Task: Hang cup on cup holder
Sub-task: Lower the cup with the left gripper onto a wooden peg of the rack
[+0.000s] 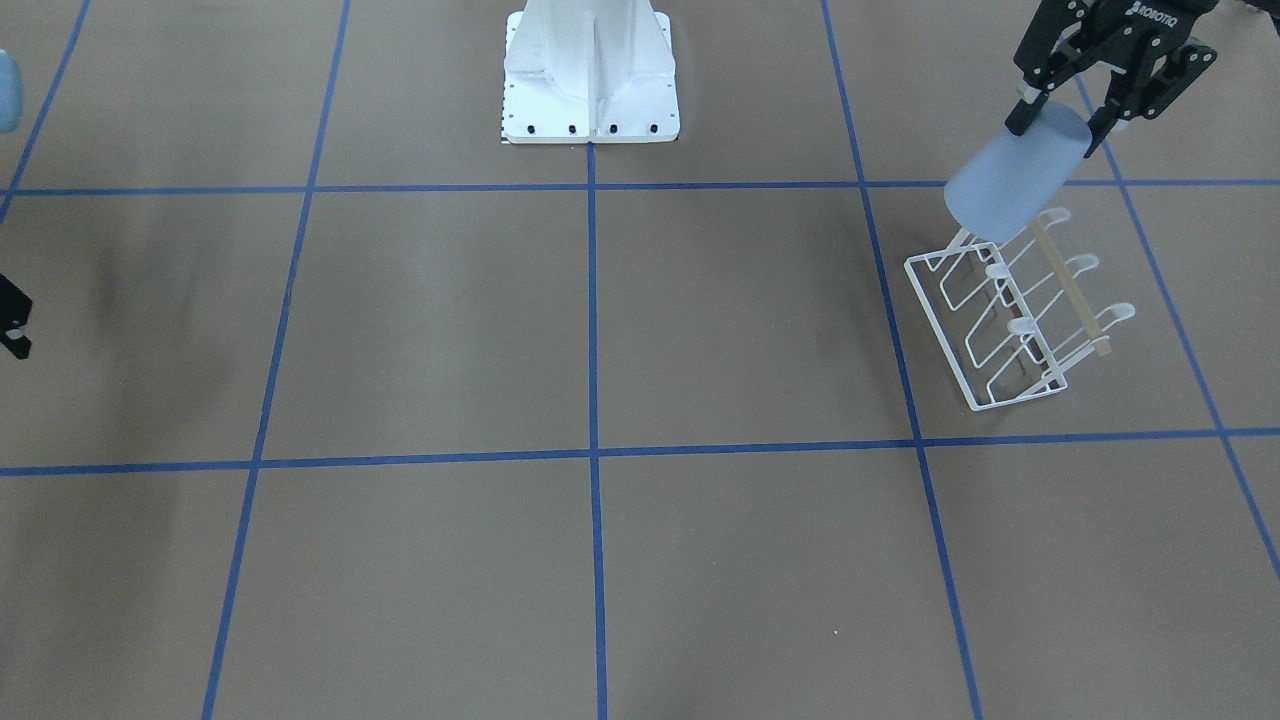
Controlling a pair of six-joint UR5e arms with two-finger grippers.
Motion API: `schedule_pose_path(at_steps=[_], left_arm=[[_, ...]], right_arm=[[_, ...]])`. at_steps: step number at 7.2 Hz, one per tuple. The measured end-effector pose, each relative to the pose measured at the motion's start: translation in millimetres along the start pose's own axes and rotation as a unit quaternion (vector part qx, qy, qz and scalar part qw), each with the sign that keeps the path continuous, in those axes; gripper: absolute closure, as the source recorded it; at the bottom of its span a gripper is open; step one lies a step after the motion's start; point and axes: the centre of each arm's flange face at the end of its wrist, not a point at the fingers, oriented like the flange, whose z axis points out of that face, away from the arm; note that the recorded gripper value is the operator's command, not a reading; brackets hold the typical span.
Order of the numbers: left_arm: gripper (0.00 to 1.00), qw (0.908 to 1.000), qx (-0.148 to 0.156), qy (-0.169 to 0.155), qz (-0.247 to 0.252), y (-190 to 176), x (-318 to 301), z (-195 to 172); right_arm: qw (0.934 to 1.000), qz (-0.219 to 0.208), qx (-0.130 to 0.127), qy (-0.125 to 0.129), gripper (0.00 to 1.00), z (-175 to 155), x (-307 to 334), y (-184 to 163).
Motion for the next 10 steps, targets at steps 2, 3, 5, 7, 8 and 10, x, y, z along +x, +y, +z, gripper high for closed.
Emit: schedule_pose_path(at_steps=[2, 3, 5, 7, 8, 10], left_arm=[[1.0, 0.9981, -0.009, -0.055, 0.024, 11, -18, 13], [1.0, 0.9974, -0.013, -0.066, 0.026, 13, -22, 19], [1.0, 0.9963, -0.02, -0.08, 0.022, 7, -29, 37], [1.0, 0.9951, -0.024, -0.094, 0.021, -4, -32, 60], [1.0, 0.9948, -0.026, -0.096, 0.019, -12, -30, 72], [1.0, 0.9942, -0.033, -0.102, 0.015, -26, -30, 96]], right_arm=[[0.998, -0.02, -0.061, -0.001, 0.0, -29, 71, 18], [0.9959, -0.025, -0.087, -0.002, 0.0, -42, 100, 27], [0.9941, -0.027, -0.105, -0.005, 0.0, -57, 126, 38], [0.994, -0.027, -0.106, -0.007, 0.0, -59, 130, 41], [0.994, -0.028, -0.105, -0.007, 0.0, -59, 130, 41], [0.9941, -0.028, -0.105, -0.007, 0.0, -60, 129, 41]])
